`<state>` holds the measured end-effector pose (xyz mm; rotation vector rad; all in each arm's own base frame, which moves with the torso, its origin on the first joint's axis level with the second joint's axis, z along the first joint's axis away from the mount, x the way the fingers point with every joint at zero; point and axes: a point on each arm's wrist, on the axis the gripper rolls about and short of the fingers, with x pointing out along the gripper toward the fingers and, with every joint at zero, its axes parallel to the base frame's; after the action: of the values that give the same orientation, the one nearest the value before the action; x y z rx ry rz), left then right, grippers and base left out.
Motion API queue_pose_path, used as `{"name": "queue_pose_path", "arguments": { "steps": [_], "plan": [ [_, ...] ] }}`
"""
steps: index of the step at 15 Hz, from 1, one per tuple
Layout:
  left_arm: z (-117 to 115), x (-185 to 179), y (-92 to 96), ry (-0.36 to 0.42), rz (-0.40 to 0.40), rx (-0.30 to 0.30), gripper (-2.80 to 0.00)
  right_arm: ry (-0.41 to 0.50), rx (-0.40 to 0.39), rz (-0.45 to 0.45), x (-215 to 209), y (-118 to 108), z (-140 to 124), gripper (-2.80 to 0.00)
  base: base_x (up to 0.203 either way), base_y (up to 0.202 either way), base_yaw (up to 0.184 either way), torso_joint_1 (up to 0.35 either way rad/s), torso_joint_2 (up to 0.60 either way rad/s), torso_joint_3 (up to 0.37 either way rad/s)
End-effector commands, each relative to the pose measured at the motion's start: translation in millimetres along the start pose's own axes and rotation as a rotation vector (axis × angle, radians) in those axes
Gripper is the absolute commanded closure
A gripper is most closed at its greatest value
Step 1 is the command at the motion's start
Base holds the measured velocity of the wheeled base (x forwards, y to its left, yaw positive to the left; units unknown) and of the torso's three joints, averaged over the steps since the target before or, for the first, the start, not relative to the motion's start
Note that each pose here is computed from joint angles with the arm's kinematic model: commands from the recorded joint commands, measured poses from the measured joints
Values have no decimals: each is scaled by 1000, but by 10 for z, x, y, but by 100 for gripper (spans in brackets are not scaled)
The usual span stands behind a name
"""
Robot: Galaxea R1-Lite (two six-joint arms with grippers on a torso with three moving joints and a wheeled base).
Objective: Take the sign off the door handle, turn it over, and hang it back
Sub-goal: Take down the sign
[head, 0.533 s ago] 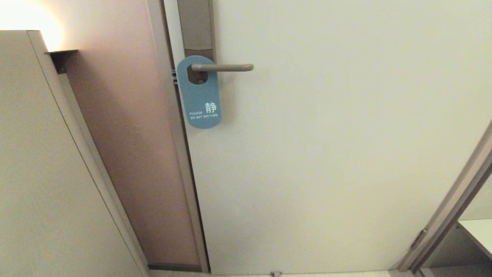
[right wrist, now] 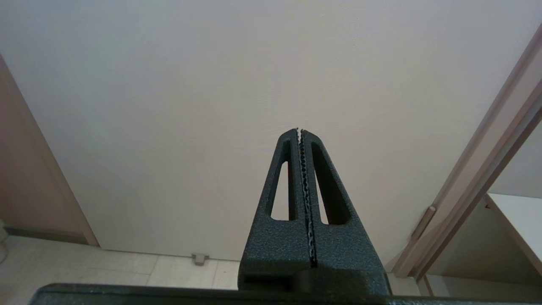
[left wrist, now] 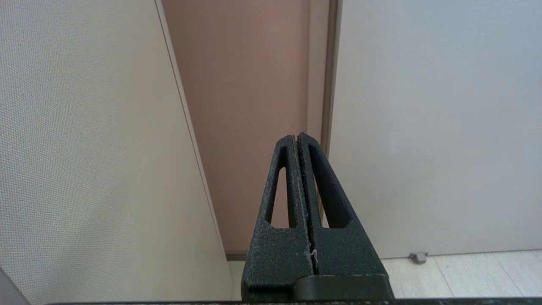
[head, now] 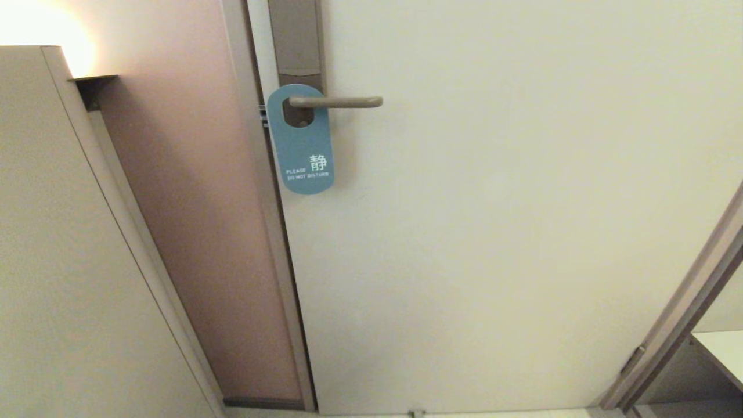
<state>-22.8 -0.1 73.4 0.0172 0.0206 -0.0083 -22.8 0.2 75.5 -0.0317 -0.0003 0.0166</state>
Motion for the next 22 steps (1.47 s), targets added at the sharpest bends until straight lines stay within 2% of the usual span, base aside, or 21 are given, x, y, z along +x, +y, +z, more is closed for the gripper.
{"name": "queue_pose_path", "arguments": {
  "steps": [1, 20, 21, 22],
  "plan": [
    [-1, 0, 0, 1, 0, 0, 0, 2, 0, 0, 1, 0, 0, 0, 0, 0, 0, 0, 0, 0],
    [-1, 0, -1, 1, -3, 14, 0, 2, 0, 1, 1, 0, 0, 0, 0, 0, 0, 0, 0, 0],
    [-1, 0, -1, 1, -5, 30, 0, 1, 0, 2, 1, 0, 0, 0, 0, 0, 0, 0, 0, 0],
    [0, 0, -2, 0, -8, 75, 0, 2, 0, 0, 1, 0, 0, 0, 0, 0, 0, 0, 0, 0]
  ]
}}
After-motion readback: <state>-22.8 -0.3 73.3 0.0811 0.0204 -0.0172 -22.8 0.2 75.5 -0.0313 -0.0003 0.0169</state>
